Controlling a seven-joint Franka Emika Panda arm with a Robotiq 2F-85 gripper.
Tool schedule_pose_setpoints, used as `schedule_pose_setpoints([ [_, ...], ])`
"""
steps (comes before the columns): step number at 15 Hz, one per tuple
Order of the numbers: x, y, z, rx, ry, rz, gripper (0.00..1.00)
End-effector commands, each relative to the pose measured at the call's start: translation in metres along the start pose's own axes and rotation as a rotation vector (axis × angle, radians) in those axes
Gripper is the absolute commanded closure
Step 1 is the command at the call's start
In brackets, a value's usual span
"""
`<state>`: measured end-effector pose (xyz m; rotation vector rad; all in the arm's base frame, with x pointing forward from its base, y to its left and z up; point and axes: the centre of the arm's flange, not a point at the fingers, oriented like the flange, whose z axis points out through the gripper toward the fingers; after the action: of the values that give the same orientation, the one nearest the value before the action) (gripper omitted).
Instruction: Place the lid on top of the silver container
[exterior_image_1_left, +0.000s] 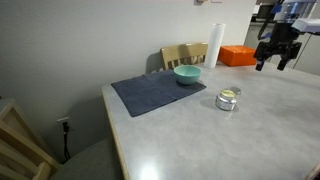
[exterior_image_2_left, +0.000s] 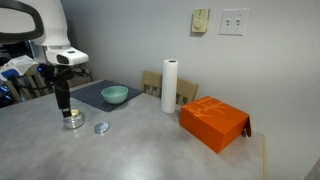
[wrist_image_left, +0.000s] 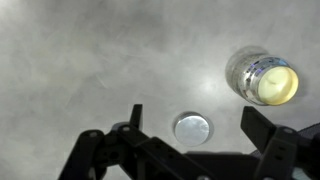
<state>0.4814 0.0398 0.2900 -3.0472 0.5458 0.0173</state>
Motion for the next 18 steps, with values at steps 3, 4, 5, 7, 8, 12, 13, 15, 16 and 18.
schedule_pose_setpoints([
  [3,-0.001,0.004,0.006,-0.007,-0.058,-0.164,0.0],
  [4,0.004,0.003,0.011,0.002,-0.07,-0.217,0.0],
  [5,0.006,0.003,0.016,0.004,-0.08,-0.259,0.0],
  [7,0.009,0.002,0.025,0.005,-0.087,-0.339,0.0],
  [8,0.012,0.001,0.029,0.011,-0.081,-0.364,0.0],
  [12,0.026,-0.004,0.042,0.025,-0.027,-0.381,0.0],
  [13,0.029,-0.007,0.045,0.014,-0.008,-0.38,0.0],
  [15,0.038,-0.011,0.054,-0.013,0.034,-0.375,0.0],
  [16,0.045,-0.011,0.063,-0.03,0.051,-0.371,0.0],
  [18,0.053,-0.014,0.074,-0.045,0.064,-0.362,0.0],
])
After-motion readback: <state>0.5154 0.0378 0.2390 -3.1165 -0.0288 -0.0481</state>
